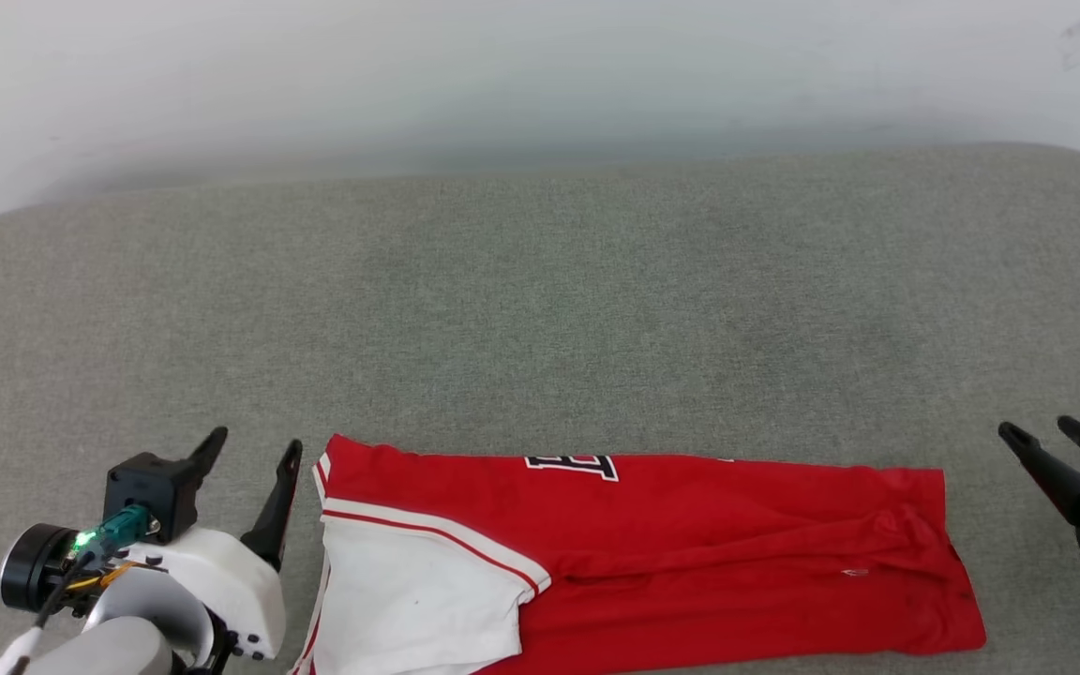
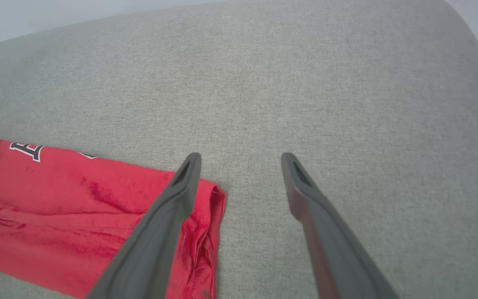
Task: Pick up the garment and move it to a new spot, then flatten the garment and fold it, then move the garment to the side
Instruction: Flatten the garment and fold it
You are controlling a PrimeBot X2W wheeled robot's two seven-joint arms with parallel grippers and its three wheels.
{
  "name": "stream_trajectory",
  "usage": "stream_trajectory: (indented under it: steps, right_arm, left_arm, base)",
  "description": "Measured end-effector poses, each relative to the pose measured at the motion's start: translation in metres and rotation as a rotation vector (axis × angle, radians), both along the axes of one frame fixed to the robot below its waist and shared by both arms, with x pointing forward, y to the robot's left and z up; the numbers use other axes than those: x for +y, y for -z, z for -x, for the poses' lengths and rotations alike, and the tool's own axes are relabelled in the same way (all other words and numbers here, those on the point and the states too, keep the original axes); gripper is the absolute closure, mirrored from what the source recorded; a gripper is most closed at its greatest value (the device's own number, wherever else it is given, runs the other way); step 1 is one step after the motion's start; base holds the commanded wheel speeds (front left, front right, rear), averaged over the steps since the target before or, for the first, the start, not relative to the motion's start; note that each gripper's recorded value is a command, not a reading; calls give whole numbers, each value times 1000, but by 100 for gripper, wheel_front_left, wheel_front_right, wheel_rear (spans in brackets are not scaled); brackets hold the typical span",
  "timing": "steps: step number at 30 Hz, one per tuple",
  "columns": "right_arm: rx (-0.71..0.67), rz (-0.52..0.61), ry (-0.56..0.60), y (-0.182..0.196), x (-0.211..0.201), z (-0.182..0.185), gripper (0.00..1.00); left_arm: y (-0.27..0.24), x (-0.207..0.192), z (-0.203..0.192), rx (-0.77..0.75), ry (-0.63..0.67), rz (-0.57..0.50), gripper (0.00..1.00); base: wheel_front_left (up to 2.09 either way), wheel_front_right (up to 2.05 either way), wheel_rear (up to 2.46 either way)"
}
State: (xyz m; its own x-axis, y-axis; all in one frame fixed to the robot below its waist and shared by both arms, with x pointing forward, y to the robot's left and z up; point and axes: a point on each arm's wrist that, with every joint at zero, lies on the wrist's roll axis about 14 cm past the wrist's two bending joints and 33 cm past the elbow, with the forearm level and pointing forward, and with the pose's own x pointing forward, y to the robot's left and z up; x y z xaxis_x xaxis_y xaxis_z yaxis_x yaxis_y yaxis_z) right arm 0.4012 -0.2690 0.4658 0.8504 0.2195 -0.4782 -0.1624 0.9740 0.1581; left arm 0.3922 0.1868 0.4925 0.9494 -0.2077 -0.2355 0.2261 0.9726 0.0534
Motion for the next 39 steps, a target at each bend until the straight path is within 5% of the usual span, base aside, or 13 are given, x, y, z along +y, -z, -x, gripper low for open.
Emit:
stream_trajectory:
  steps: [10, 28, 29, 31, 32, 39]
  right_arm:
    - [226, -117, 73, 57, 8, 18, 0]
    - [479, -221, -37, 106, 68, 48, 0]
    - [481, -221, -39, 106, 69, 49, 38]
    - [487, -218, -44, 107, 70, 49, 93]
    - [488, -217, -46, 107, 70, 49, 100]
    - [451, -207, -35, 100, 65, 46, 100]
  left_arm:
    - [-23, 13, -11, -206, -196, -8, 0]
    - [-31, 49, 11, -355, -429, -15, 0]
    - [-32, 51, 12, -361, -441, -19, 0]
    - [-33, 53, 15, -371, -456, -24, 0]
    - [-33, 54, 16, -374, -463, -27, 0]
    - [-33, 46, 26, -385, -446, -41, 0]
  base:
    - [0, 0, 0]
    - [0, 0, 0]
    - [0, 0, 0]
    - [0, 0, 0]
    - [0, 0, 0]
    - [0, 0, 0]
